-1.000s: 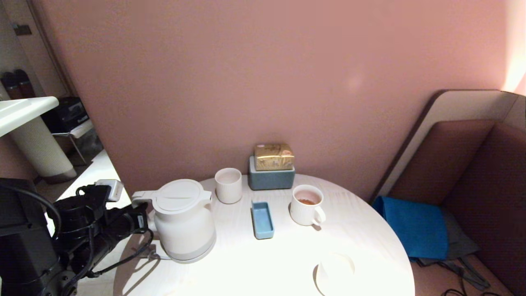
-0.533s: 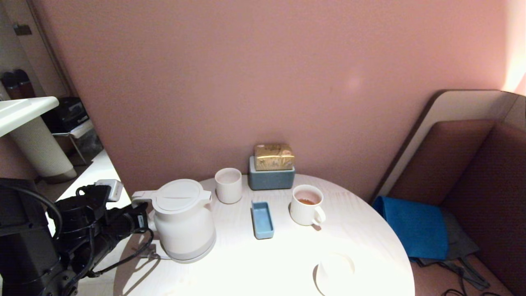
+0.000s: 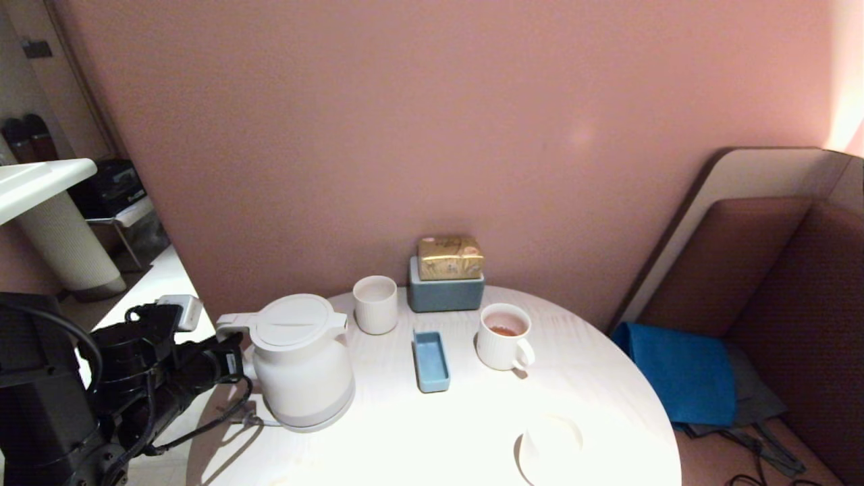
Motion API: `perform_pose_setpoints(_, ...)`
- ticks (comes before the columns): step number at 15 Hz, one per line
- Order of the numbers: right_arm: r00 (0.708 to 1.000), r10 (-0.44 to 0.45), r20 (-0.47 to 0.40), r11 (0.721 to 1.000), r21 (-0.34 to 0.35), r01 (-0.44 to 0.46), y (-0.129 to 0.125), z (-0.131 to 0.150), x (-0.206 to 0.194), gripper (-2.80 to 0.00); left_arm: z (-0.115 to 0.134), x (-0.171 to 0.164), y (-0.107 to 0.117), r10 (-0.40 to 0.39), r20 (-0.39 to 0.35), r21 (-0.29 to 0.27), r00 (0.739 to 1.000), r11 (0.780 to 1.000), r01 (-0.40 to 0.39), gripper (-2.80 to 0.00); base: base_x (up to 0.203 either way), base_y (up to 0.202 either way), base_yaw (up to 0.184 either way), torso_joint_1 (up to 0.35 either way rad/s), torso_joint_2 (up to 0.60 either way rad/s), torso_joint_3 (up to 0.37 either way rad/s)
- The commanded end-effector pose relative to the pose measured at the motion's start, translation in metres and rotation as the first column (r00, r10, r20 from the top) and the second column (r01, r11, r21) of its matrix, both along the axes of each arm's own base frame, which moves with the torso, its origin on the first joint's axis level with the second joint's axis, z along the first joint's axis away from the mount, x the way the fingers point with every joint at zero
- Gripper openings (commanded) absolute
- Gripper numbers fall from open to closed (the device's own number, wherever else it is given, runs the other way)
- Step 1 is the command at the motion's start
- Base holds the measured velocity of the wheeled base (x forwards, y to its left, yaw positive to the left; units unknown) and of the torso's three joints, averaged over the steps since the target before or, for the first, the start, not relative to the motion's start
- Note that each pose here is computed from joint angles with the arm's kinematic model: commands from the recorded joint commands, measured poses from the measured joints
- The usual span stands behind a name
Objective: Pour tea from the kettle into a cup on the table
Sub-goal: Put down the kettle on the table
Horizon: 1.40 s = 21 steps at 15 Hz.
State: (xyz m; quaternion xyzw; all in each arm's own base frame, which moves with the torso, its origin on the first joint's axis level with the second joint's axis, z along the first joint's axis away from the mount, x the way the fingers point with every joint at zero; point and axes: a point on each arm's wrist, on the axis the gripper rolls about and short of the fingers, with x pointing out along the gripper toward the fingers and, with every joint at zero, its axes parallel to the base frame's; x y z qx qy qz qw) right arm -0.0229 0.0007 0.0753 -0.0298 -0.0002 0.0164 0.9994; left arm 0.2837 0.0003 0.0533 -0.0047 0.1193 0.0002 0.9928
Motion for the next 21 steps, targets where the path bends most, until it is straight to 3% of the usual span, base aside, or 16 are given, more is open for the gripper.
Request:
perform_pose_setpoints(1,1.0,0.001,-0.001,1.0,0.0,-0.001,0.0,0.0,0.0,-2.8,0.003,0.0,0.0,-0.002,0.039,0.006,0.999,1.0,0.002,-2.8,0.0,0.0,0.0,0.0,0.0,0.0)
perform_pose_setpoints(5,1.0,0.001,-0.001,1.0,0.0,-0.001,0.0,0.0,0.0,-2.8,0.004,0.001,0.0,-0.003,0.042,0.017,0.999,1.0,0.002,-2.8,0.0,0.0,0.0,0.0,0.0,0.0)
perform_pose_setpoints(6,1.0,0.001,-0.001,1.0,0.0,-0.001,0.0,0.0,0.0,-2.8,0.003,0.0,0.0,-0.003,0.037,0.017,0.999,1.0,0.002,-1.23,0.0,0.0,0.0,0.0,0.0,0.0)
perform_pose_setpoints(7,1.0,0.001,-0.001,1.0,0.0,-0.001,0.0,0.0,0.0,-2.8,0.0,0.0,0.0,-0.001,0.027,0.019,1.0,1.0,0.001,0.0,0.0,0.0,0.0,0.0,0.0,0.0)
perform_pose_setpoints(15,1.0,0.0,-0.001,1.0,0.0,0.0,0.0,0.0,0.0,-2.8,0.01,-0.005,0.0,-0.001,0.056,0.007,0.998,1.0,0.0,0.0,0.0,0.0,0.0,0.0,0.0,0.0)
perform_pose_setpoints(21,1.0,0.001,-0.001,1.0,0.0,-0.001,0.0,0.0,0.0,-2.8,0.012,-0.033,0.001,-0.005,0.008,0.004,1.0,1.0,0.005,0.0,0.0,0.0,0.0,0.0,0.0,0.0)
